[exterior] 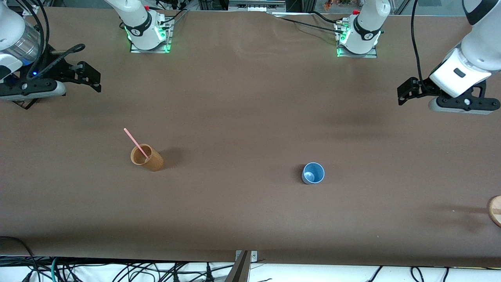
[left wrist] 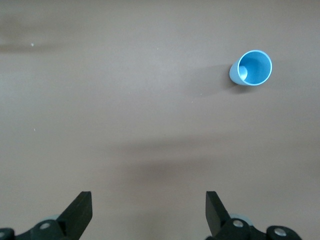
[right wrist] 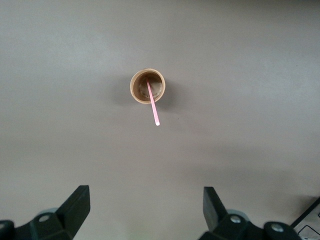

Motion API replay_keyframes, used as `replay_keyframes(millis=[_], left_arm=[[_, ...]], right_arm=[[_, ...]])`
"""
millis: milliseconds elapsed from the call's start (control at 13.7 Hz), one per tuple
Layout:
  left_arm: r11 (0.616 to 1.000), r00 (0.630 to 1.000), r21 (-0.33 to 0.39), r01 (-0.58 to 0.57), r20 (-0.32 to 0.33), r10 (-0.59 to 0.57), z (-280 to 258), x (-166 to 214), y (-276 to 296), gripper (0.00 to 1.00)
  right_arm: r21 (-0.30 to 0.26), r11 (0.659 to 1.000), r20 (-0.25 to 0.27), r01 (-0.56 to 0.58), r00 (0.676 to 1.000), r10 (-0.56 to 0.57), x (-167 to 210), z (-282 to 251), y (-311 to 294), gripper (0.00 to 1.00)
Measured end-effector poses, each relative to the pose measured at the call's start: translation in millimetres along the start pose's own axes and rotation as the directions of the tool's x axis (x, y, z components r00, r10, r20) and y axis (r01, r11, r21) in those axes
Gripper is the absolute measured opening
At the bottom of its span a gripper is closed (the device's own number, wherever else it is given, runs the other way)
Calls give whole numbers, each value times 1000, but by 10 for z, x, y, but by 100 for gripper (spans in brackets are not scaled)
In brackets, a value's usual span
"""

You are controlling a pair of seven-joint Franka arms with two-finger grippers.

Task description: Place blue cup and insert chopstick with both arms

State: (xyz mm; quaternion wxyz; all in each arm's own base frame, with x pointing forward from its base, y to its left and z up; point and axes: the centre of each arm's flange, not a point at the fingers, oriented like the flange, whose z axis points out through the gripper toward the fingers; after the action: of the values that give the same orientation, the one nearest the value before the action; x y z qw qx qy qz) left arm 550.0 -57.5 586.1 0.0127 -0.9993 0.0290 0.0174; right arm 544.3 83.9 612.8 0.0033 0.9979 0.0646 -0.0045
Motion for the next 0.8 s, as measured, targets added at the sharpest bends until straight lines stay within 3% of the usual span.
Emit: replay_keyframes(millis=[219, 803], left_arm=[[1000, 999, 0, 1, 34, -1, 34, -34, -7, 100], [1000, 999, 0, -6, 32, 6, 20, -36, 32, 100]], right_arm=[[0, 1000, 1, 3, 1000, -3, -1, 3, -16, 100], [0, 1000, 2, 6, 1000, -6, -2, 7, -35, 100]])
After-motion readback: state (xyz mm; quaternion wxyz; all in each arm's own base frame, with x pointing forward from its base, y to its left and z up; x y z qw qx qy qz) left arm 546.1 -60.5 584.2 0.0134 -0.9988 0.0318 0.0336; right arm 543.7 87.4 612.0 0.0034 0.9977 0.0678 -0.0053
